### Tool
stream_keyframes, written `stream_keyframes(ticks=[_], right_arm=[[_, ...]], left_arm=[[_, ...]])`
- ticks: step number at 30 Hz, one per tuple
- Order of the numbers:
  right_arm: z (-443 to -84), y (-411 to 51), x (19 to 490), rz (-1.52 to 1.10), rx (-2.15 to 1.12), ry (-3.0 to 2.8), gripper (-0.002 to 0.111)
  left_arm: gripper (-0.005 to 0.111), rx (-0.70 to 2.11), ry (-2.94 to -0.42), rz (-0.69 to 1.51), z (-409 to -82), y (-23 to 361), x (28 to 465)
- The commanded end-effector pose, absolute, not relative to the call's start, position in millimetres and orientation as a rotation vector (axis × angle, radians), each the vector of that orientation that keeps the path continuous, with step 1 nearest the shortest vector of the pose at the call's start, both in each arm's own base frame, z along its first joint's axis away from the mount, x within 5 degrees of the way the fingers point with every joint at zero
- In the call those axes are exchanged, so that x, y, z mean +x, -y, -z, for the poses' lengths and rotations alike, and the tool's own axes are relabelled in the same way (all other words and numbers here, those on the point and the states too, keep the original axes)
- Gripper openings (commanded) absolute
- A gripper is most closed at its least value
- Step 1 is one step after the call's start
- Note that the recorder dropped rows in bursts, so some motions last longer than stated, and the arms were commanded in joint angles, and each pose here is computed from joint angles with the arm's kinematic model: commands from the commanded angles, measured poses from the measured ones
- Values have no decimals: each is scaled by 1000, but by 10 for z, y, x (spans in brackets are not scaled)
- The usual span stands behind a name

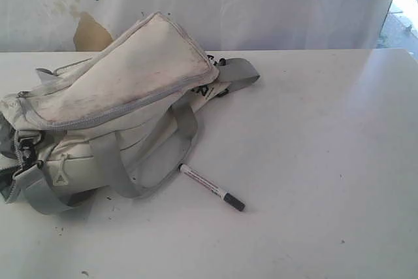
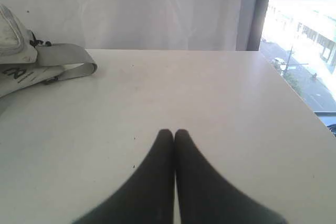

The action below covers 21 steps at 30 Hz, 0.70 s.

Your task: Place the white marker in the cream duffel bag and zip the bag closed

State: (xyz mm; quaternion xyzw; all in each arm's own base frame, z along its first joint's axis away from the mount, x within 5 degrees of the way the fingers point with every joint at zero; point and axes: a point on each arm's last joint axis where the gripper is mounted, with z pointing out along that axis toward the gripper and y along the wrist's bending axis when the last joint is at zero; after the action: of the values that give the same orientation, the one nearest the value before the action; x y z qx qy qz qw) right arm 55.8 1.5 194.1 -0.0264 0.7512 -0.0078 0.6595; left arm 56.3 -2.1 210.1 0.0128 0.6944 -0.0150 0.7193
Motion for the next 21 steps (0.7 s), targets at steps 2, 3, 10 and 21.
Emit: stream_keyframes(ticks=[2, 3, 10, 21], right_arm=[[-1932, -12, 557, 22, -53, -1703, 0], [-1932, -12, 557, 22, -53, -1703, 0], [-1932, -12, 557, 22, -53, -1703, 0], [-1975, -10, 561, 23, -51, -1655, 0]], left_arm=[[0, 27, -1538, 35, -2083, 21, 564], [0, 27, -1538, 35, -2083, 21, 564], [0, 27, -1538, 35, -2083, 21, 564], [0, 27, -1477, 38, -2138, 24, 560]])
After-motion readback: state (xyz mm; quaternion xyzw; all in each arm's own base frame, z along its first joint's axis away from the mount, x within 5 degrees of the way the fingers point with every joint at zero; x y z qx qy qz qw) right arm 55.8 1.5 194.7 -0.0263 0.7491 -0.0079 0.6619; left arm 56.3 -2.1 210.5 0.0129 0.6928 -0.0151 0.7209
